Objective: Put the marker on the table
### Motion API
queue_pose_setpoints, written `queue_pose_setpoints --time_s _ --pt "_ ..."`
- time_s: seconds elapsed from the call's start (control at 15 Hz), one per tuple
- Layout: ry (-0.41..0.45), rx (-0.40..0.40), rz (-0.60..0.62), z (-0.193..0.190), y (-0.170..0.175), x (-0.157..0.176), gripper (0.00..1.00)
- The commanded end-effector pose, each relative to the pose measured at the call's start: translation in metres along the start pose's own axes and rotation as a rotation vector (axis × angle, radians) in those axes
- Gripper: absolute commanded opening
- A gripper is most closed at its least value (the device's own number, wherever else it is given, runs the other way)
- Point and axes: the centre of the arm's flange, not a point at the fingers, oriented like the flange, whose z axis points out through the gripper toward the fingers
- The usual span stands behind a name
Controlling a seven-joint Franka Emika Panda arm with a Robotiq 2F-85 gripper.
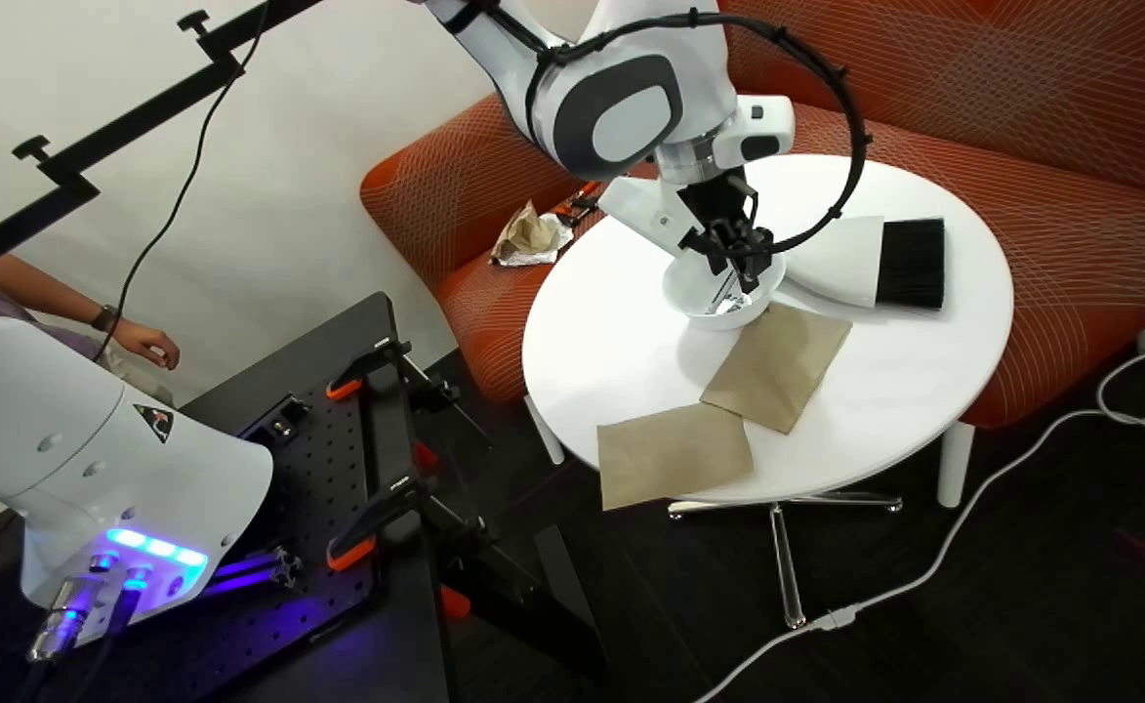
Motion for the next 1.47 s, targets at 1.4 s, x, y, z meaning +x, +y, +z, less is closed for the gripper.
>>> queue_pose_setpoints --time_s 1.4 --pt "0.156 -0.047 -0.173 -0.141 -0.063 0.023 0.03"
